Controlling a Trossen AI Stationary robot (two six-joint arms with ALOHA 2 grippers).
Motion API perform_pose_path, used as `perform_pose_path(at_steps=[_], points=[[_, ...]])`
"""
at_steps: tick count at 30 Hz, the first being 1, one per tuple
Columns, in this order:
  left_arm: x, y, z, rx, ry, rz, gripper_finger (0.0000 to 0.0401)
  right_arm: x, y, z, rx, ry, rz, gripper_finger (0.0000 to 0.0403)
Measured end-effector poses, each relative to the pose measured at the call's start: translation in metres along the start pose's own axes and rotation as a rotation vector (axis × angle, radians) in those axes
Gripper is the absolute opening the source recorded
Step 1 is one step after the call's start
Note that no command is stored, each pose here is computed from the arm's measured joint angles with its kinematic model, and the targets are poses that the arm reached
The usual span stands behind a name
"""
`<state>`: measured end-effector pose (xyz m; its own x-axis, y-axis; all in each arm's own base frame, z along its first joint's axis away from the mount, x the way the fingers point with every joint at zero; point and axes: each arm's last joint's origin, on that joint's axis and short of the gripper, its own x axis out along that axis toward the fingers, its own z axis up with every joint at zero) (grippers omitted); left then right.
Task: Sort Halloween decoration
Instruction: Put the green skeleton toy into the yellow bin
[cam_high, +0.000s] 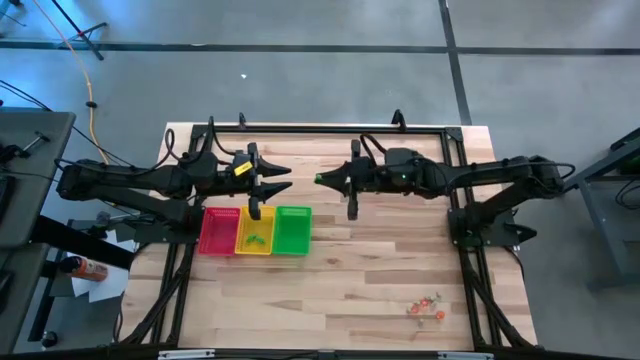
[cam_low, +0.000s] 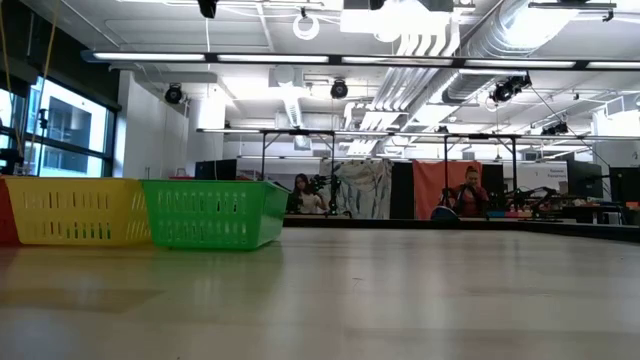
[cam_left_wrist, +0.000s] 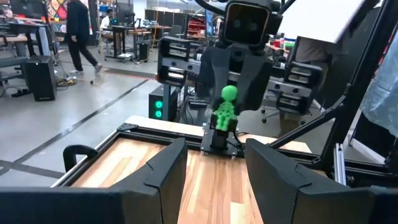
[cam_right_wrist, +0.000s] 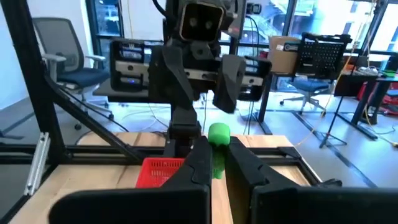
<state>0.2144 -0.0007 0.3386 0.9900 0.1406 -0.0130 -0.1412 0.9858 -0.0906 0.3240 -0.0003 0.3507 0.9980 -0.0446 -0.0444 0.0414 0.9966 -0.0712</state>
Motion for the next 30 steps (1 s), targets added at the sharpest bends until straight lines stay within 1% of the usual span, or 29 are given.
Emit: perform_pose_path(at_steps=[5, 15, 19, 21, 24, 28, 30], points=[[0.0, 0.0, 0.0, 0.0, -0.003, 0.0, 0.0152, 0.0, 0.0, 0.0, -0.026, 0.002, 0.0, 0.0006], [0.0, 0.0, 0.002, -0.004, -0.021, -0.002, 0.0152, 0.0, 0.0, 0.0, -0.022, 0.004, 0.0, 0.0006], [0.0, 0.0, 0.005, -0.017, -0.048, -0.005, 0.0152, 0.002, 0.001, -0.005, 0.01, 0.038, 0.002, 0.0006], [-0.001, -0.001, 0.009, -0.019, -0.091, -0.009, 0.0152, 0.007, 0.002, -0.015, 0.023, 0.1, 0.005, 0.0006], [-0.006, -0.001, 0.018, -0.011, -0.168, -0.014, 0.0152, 0.025, 0.004, -0.038, 0.047, 0.16, 0.012, 0.0006], [-0.013, 0.0, 0.026, -0.011, -0.224, -0.018, 0.0152, 0.057, 0.01, -0.074, 0.077, 0.176, 0.066, 0.0006], [-0.016, 0.0, 0.028, -0.013, -0.239, -0.019, 0.0152, 0.072, 0.012, -0.093, 0.12, 0.165, 0.072, 0.0006]])
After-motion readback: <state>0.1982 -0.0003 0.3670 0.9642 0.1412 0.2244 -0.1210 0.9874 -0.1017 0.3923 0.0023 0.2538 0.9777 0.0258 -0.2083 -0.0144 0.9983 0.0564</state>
